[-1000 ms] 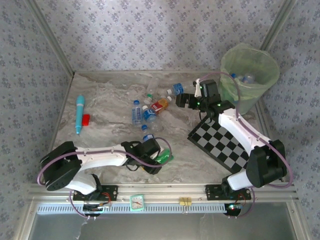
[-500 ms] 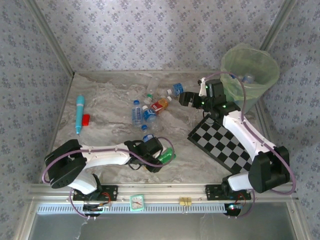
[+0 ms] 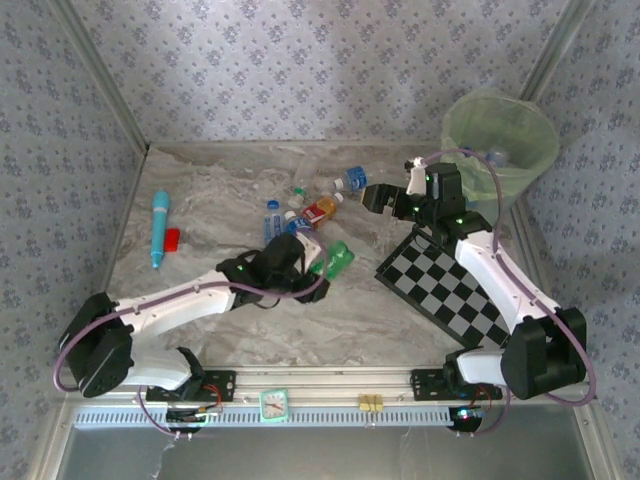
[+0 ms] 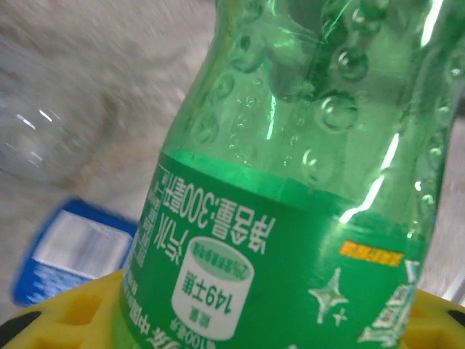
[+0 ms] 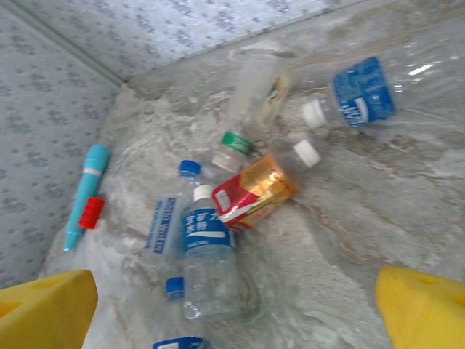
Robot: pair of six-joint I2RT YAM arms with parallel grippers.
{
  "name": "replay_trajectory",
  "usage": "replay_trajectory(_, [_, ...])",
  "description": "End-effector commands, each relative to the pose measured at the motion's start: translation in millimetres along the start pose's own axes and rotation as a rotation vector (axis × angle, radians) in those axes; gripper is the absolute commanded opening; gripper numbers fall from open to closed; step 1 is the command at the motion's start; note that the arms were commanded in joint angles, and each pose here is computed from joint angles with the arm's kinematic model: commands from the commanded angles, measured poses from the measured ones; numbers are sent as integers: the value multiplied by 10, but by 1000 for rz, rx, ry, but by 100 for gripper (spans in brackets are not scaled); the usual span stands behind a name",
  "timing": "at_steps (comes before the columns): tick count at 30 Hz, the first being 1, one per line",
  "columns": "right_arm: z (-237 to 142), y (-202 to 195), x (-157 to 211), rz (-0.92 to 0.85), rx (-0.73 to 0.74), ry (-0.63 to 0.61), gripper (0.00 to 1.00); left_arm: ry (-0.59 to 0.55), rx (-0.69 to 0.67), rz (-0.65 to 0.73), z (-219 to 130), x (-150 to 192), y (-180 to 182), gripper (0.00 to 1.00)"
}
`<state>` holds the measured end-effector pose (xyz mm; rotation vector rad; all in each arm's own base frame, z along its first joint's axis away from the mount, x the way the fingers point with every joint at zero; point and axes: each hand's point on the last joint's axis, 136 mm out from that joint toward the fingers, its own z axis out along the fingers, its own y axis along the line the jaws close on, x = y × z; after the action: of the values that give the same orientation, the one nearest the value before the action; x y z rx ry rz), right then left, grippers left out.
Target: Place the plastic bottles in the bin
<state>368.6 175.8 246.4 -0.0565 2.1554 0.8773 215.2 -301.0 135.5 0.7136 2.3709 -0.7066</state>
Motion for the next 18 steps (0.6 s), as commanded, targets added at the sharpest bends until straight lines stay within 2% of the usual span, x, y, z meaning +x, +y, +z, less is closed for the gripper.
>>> replay_trajectory(1, [-31, 334, -55, 13, -172, -20, 100, -204, 93, -77, -138, -599, -113, 46])
replay_trajectory(7, [48, 587, 34, 17, -285, -11, 100, -381, 171, -228, -148, -1041, 0, 47])
replay_trajectory(13, [119, 761, 87, 53, -391, -14, 100, -441, 216, -262, -149, -1253, -6, 47])
replay_trajectory(18, [223, 827, 132, 61, -433, 4, 98, -449, 264, -283, -122, -1327, -59, 48])
